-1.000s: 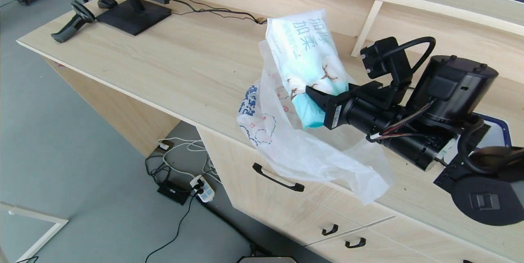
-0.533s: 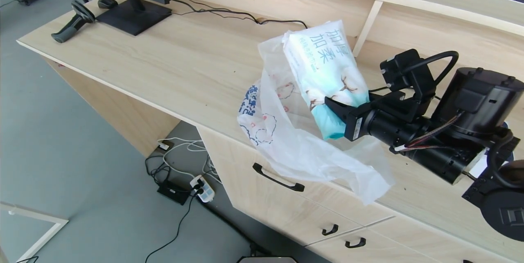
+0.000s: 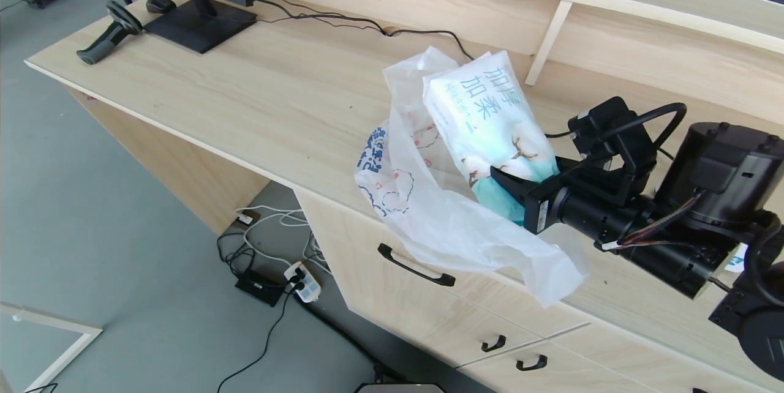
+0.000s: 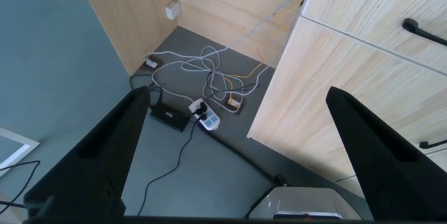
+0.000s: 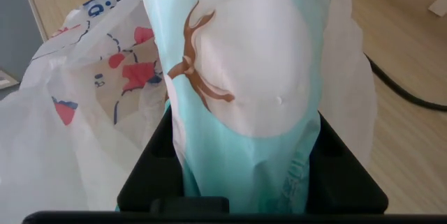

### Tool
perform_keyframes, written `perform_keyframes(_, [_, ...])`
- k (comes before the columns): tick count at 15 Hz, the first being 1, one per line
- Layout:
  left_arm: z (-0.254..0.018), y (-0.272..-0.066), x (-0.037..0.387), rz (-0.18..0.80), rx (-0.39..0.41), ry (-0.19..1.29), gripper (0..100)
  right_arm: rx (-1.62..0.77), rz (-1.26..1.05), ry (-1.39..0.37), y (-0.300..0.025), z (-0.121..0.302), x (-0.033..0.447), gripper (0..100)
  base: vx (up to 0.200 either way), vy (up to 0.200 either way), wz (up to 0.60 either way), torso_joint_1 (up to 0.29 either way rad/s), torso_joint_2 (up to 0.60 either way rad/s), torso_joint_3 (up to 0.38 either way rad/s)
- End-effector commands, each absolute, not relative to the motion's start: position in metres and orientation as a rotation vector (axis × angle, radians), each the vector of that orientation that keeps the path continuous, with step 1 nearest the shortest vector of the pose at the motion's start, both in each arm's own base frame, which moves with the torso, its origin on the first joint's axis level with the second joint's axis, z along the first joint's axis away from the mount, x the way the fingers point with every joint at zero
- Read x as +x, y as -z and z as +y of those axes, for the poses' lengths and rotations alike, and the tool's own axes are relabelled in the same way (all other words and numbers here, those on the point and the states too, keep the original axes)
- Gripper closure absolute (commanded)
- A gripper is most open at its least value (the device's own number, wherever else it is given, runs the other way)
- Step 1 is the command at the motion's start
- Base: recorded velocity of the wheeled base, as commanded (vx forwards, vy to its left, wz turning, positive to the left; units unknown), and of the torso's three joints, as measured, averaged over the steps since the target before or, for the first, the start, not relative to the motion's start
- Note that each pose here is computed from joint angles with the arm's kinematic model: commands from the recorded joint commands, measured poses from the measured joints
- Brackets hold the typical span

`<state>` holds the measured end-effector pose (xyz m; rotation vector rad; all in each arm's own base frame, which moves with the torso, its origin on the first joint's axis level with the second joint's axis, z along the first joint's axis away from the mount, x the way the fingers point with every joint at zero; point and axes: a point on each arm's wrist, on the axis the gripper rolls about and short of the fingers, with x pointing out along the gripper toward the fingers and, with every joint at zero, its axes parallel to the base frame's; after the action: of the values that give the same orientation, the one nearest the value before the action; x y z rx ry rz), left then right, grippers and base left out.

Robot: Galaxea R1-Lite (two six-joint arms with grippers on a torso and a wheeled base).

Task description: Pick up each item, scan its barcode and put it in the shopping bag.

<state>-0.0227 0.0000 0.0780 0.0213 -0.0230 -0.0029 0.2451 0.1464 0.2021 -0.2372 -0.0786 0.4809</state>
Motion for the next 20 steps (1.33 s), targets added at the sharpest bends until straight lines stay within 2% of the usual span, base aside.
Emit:
perform_keyframes(1, [0.0, -0.078, -0.023, -0.023, 0.021, 0.001, 0, -0.26, -0.071, -0.498, -0.198, 0.149, 0.242, 100, 0.0, 0.0, 0.0, 0.0, 0.0, 0.0])
perform_keyframes(10, [0.0, -0.078, -0.023, -0.023, 0.021, 0.001, 0, -0.269, -0.025, -0.603, -0.182, 0.164, 0.228, 100, 0.0, 0.0, 0.0, 0.0, 0.0, 0.0])
perform_keyframes(15, [0.0, -0.078, -0.023, -0.023, 0.02, 0.001, 0, -0.212, -0.011, -0.592, -0.184, 0.164, 0.23, 100, 0.0, 0.0, 0.0, 0.0, 0.0, 0.0])
perform_keyframes(16, [0.0, -0.078, -0.023, -0.023, 0.02, 0.001, 0, -0.21, 0.0, -0.591, -0.182, 0.163, 0.229, 0, 0.0, 0.0, 0.0, 0.0, 0.0, 0.0])
perform_keyframes(20, [0.0, -0.078, -0.023, -0.023, 0.02, 0.003, 0, -0.187, 0.013, -0.588, -0.179, 0.164, 0.23, 0, 0.0, 0.0, 0.0, 0.0, 0.0, 0.0])
